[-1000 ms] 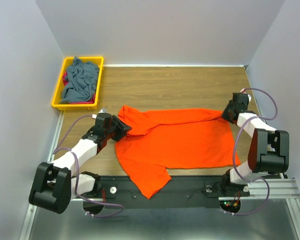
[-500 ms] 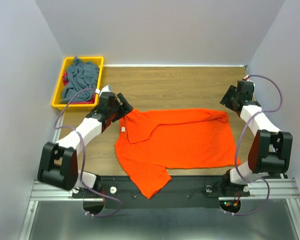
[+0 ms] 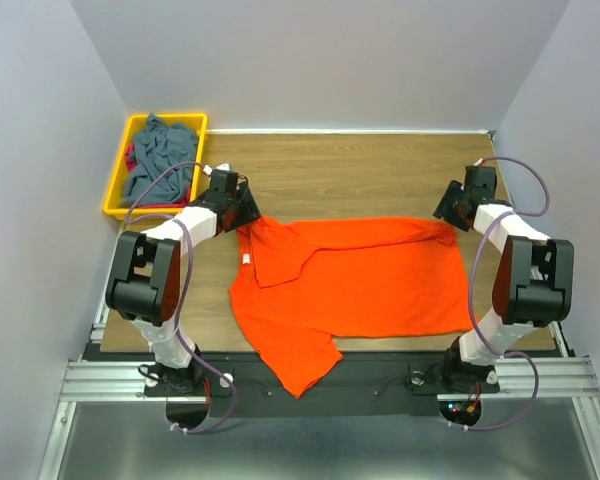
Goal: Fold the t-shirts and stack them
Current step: Fold the tshirt
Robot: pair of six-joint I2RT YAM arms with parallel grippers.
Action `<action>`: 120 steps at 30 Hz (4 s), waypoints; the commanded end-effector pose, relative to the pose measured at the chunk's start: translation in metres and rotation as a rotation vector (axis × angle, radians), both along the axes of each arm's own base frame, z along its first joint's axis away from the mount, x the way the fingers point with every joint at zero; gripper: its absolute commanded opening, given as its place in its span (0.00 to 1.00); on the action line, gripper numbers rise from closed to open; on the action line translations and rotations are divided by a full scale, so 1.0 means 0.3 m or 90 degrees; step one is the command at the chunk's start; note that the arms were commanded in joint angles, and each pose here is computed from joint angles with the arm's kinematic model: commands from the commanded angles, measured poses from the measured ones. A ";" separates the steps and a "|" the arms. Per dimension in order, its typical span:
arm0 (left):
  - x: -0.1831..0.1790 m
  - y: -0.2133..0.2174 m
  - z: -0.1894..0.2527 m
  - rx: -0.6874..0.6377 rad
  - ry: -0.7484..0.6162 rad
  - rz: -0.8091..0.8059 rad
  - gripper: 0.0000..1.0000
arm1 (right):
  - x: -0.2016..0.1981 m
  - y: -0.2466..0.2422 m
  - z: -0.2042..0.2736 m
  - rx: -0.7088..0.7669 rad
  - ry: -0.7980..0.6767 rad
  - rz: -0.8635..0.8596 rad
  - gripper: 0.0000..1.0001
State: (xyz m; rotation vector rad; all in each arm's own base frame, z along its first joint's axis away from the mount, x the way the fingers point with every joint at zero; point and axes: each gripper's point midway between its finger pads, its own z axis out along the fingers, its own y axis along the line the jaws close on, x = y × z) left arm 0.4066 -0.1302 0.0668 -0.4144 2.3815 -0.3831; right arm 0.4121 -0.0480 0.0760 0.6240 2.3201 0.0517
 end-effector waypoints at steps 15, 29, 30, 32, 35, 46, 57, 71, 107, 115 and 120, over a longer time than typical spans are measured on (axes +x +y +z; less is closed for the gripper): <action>0.055 0.018 0.001 0.006 -0.012 -0.006 0.21 | 0.048 -0.031 -0.012 -0.020 0.002 0.004 0.55; -0.045 0.157 -0.061 -0.001 -0.006 0.061 0.04 | -0.009 -0.066 -0.063 -0.021 0.029 -0.037 0.52; -0.043 0.158 -0.063 -0.001 -0.007 0.059 0.05 | -0.008 -0.069 -0.061 -0.023 0.029 -0.036 0.52; -0.036 0.155 -0.053 -0.001 -0.011 0.053 0.11 | 0.002 -0.067 -0.038 -0.024 0.017 -0.029 0.52; -0.022 0.149 -0.001 -0.005 -0.035 0.046 0.25 | 0.019 -0.056 0.010 -0.022 -0.006 -0.009 0.51; -0.060 -0.009 0.290 0.071 -0.167 -0.112 0.81 | -0.043 -0.023 0.055 0.019 -0.017 -0.030 0.52; -0.281 -0.422 0.182 0.229 -0.194 -0.519 0.82 | -0.105 0.012 0.104 0.143 -0.021 -0.191 0.89; -0.309 -0.323 0.074 0.250 -0.131 -0.421 0.75 | -0.115 0.072 0.016 0.296 0.027 -0.346 0.66; -0.285 -0.180 -0.115 0.189 0.034 -0.328 0.49 | -0.099 0.000 0.023 0.266 0.001 -0.410 0.62; -0.304 -0.185 -0.139 0.182 0.056 -0.342 0.49 | -0.088 0.001 -0.004 0.275 0.013 -0.423 0.62; -0.308 -0.185 -0.146 0.184 0.062 -0.347 0.49 | -0.074 -0.001 -0.013 0.281 0.015 -0.437 0.58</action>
